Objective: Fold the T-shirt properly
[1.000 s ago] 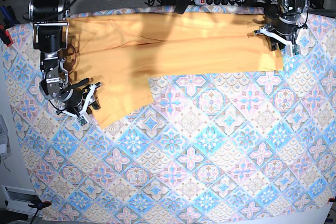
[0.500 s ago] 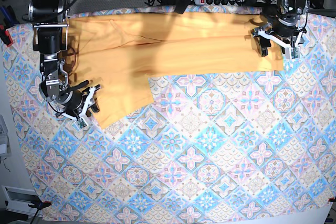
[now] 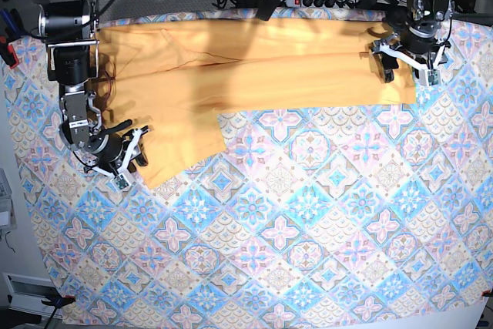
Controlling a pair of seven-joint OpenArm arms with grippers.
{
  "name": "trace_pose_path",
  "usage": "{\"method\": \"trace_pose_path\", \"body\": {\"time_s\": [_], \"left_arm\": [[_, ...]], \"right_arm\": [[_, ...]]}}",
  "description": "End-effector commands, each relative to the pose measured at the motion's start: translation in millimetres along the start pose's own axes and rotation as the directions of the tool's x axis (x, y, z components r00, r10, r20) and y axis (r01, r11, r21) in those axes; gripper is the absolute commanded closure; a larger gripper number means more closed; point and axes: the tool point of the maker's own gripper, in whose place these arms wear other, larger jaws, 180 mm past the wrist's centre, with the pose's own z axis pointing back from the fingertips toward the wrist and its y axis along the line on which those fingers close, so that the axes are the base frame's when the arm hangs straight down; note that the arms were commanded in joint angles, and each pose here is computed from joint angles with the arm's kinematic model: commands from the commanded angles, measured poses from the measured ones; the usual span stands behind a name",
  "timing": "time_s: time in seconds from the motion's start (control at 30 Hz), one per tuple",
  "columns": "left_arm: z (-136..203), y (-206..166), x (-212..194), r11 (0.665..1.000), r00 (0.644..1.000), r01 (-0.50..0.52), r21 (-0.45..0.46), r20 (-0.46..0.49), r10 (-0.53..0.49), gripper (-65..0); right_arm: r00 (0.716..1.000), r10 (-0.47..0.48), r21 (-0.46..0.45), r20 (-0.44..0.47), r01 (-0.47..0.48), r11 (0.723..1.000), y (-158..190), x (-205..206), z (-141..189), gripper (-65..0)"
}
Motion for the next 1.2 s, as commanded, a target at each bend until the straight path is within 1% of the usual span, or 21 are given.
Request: {"method": "trace_pose_path", "body": {"time_s": [0.0,0.07,0.13,0.2,0.23,0.3,0.4,0.47,0.53,0.57,0.63,0.8,0.87,0.93,1.0,1.03,1.17], "left_arm": [[1.9,2.5,12.5,1.000,0.999,0.010,0.001,0.039,-0.010,-46.8],[1.6,2.4,13.1,1.000,0.999,0.010,0.000,0.040,-0.010,-46.8],[1.4,2.3,13.8,1.000,0.999,0.009,0.000,0.042,-0.009,-46.8],[1.1,2.2,14.4,1.000,0.999,0.009,0.000,0.043,-0.009,-46.7],[1.2,2.2,14.7,1.000,0.999,0.009,0.000,0.045,-0.009,-46.7],[1.2,2.2,14.7,1.000,0.999,0.009,0.000,0.045,-0.009,-46.7],[0.9,2.0,15.6,1.000,0.999,0.009,0.000,0.048,-0.009,-46.7],[0.9,2.0,15.9,1.000,0.999,0.009,0.000,0.049,-0.009,-46.7],[0.9,2.0,15.9,1.000,0.999,0.009,0.000,0.049,-0.009,-46.7],[0.9,2.0,15.9,1.000,0.999,0.009,0.000,0.049,-0.009,-46.7],[0.9,2.1,15.9,1.000,0.999,0.011,0.000,0.049,-0.011,-46.7],[0.9,1.6,15.6,1.000,0.999,0.011,-0.001,0.049,-0.011,-46.7],[0.8,1.1,15.3,1.000,0.999,0.011,-0.002,0.048,-0.011,-46.7],[0.8,1.1,15.3,1.000,0.999,0.011,-0.002,0.048,-0.011,-46.7],[0.8,1.1,15.3,1.000,0.999,0.011,-0.002,0.048,-0.011,-46.7],[0.8,1.1,15.3,1.000,0.999,0.011,-0.002,0.048,-0.011,-46.7],[1.1,1.2,14.6,1.000,0.999,0.011,-0.002,0.046,-0.011,-46.7]], "right_arm": [[0.999,0.022,0.014,-0.046,-0.021,1.000,2.7,-10.4,1.0,-19.2],[0.999,0.027,0.017,-0.045,-0.026,1.000,6.3,-13.0,2.0,-17.6],[0.999,0.047,0.010,-0.017,-0.047,0.999,5.4,-1.2,3.9,-11.8],[0.998,0.058,0.015,-0.013,-0.058,0.998,11.1,-3.7,5.9,-3.5],[0.998,0.064,0.016,-0.008,-0.064,0.998,12.0,-2.1,6.6,-0.6],[0.997,0.078,0.013,-0.020,-0.078,0.997,11.8,-0.3,8.2,-0.2],[0.994,0.106,0.000,0.000,-0.106,0.994,10.8,10.1,12.8,-0.3],[0.994,0.108,-0.027,0.034,-0.107,0.994,6.1,18.3,20.7,-0.3],[0.993,0.089,-0.067,0.076,-0.084,0.994,-5.1,27.9,29.5,-0.7],[0.993,0.076,-0.084,0.089,-0.068,0.994,-11.3,30.0,32.9,-1.2],[0.994,0.051,-0.115,0.102,-0.039,0.993,-24.1,32.3,38.2,-4.9],[0.993,0.006,-0.161,0.121,0.014,0.987,-42.5,30.6,47.6,-19.7],[0.993,0.008,-0.158,0.118,0.011,0.987,-41.4,30.4,47.0,-26.3],[0.995,-0.004,-0.152,0.104,0.020,0.988,-40.1,24.0,44.8,-30.5],[0.998,-0.036,-0.138,0.060,0.044,0.989,-36.9,6.4,39.8,-33.3],[0.997,-0.048,-0.134,0.053,0.055,0.989,-37.4,3.7,37.7,-33.8],[0.997,-0.073,-0.121,0.031,0.076,0.990,-35.9,-5.1,33.0,-33.8]]}}
